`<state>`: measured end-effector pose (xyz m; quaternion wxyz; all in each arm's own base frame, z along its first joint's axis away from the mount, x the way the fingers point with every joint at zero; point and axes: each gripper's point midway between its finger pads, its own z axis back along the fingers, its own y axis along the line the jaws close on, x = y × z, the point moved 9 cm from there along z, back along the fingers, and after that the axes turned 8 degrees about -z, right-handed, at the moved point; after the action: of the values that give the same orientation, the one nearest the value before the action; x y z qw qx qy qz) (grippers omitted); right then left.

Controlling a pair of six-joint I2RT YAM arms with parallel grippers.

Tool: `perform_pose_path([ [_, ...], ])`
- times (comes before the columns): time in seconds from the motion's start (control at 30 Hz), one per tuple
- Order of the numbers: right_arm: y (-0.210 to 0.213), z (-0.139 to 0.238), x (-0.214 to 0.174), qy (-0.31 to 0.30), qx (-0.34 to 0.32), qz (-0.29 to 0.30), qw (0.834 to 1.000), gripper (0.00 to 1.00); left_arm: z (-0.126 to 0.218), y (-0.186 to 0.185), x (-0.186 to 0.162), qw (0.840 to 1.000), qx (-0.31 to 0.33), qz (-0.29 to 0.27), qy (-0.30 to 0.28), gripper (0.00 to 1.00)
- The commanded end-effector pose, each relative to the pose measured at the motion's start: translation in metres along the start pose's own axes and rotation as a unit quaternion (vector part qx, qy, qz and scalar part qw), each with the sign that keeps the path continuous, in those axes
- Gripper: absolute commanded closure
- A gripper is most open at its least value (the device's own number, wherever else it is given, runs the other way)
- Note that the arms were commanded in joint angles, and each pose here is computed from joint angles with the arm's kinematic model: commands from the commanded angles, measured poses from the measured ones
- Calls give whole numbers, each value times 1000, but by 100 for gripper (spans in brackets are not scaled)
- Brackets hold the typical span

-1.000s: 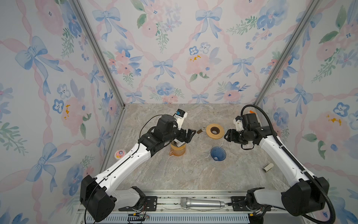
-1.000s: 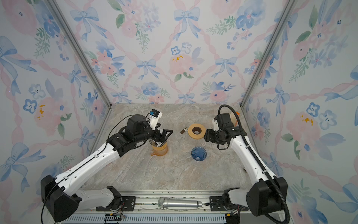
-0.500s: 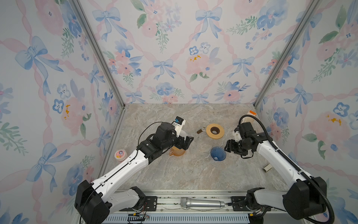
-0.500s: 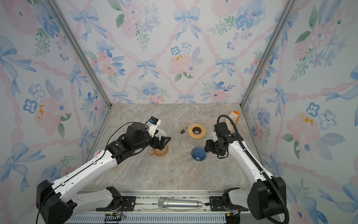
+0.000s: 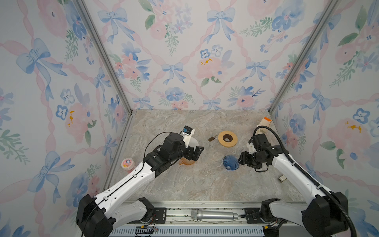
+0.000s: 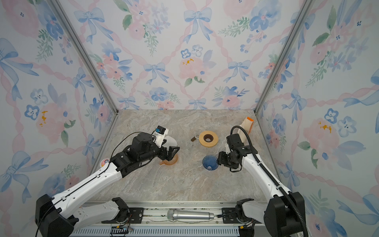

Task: Place the coffee filter in the dripper
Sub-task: 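Close the right gripper on the blue dripper's rim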

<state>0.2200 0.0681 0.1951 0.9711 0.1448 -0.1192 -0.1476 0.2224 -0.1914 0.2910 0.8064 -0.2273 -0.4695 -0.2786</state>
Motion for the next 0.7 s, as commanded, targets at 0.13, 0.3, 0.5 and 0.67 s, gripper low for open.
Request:
perform_pose_path([
  [0.13, 8, -14, -2, 21, 15, 8, 1000, 42, -5, -1, 0, 1000, -2, 10, -2, 2],
  [0.3, 15, -25, 0, 29, 11, 16, 999, 49, -6, -1, 0, 1000, 0, 11, -1, 2],
  [0.5, 17, -35, 1, 36, 5, 20, 999, 65, -7, -1, 1, 1000, -1, 12, 0, 2],
  [0.67, 18, -39, 2, 34, 7, 20, 999, 74, -8, -1, 3, 1000, -1, 15, -1, 2],
])
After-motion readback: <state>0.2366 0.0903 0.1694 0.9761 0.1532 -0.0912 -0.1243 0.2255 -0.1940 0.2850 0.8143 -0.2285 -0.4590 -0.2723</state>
